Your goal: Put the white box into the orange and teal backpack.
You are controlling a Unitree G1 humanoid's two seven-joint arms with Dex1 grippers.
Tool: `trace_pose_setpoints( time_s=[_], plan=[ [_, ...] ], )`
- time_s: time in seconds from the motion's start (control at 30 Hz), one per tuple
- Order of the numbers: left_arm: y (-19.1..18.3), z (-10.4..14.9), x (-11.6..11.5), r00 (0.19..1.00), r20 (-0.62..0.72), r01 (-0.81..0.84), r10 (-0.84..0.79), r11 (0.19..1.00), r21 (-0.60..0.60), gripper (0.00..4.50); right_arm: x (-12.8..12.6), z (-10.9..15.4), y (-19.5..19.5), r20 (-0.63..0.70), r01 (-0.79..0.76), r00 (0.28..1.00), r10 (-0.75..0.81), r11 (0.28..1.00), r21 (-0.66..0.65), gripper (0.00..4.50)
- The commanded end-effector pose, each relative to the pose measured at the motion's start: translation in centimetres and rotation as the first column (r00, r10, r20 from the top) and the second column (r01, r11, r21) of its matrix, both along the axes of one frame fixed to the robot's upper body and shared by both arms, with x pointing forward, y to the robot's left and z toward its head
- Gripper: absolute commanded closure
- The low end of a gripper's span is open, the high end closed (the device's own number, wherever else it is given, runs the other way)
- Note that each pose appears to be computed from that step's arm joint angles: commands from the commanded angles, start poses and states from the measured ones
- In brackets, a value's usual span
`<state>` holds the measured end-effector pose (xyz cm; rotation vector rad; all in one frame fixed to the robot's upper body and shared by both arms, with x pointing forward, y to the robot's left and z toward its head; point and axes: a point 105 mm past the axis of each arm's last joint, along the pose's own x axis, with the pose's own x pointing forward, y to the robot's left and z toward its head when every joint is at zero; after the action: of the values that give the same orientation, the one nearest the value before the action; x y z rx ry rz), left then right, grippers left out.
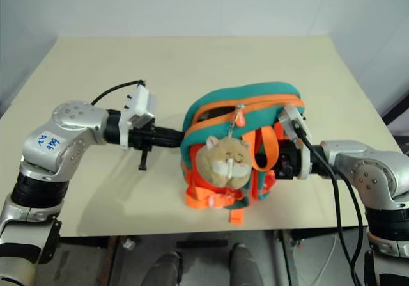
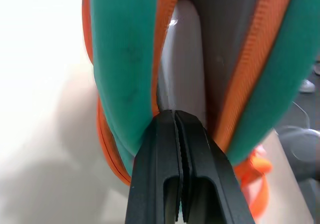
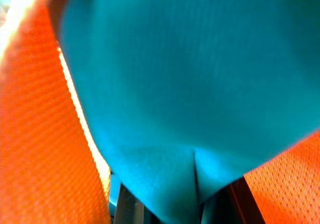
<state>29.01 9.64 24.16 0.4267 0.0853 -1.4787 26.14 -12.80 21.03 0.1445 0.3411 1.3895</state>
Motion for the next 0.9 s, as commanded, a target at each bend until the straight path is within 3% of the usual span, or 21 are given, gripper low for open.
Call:
trace_pose_setpoints(
  time_s=[0.03, 0.3, 0.43, 0.7, 0.8, 0.9],
  plan=[
    [2.5, 5.9, -1.3, 0.996, 0.091, 0.025, -0.013, 0.992, -0.126, 4.43, -0.3, -0.3, 0.2, -0.01, -0.009, 1.0, 0.009, 1.0, -0.004, 4.4],
    [1.5, 9.0, -3.4, 0.99, 0.051, 0.142, -0.134, 0.959, -0.244, 4.43, 0.1, -0.3, 0.4, -0.006, -0.012, 1.0, 0.012, 1.0, -0.002, 4.4],
    [0.5, 9.0, -4.4, 0.972, 0.077, 0.233, -0.223, 0.959, -0.163, 3.53, 0.2, -0.4, 0.4, -0.005, -0.013, 1.0, 0.013, 1.0, -0.005, 4.4],
    [0.2, 9.6, -5.0, 0.943, 0.145, 0.312, -0.3, 0.947, -0.073, 0.99, 0.4, -0.5, 0.3, -0.008, -0.015, 1.0, 0.015, 1.0, -0.006, 4.4],
    [-0.1, 9.6, -5.0, 0.917, 0.23, 0.344, -0.327, 0.938, -0.034, 0.05, 0.4, -0.5, 0.3, -0.009, -0.016, 1.0, 0.016, 1.0, -0.007, 4.4],
    [-0.7, 9.3, -4.5, 0.87, 0.351, 0.371, -0.346, 0.929, -0.003, 0.02, 0.5, -0.5, 0.3, -0.008, -0.018, 1.0, 0.018, 1.0, -0.006, 4.4]
  ],
)
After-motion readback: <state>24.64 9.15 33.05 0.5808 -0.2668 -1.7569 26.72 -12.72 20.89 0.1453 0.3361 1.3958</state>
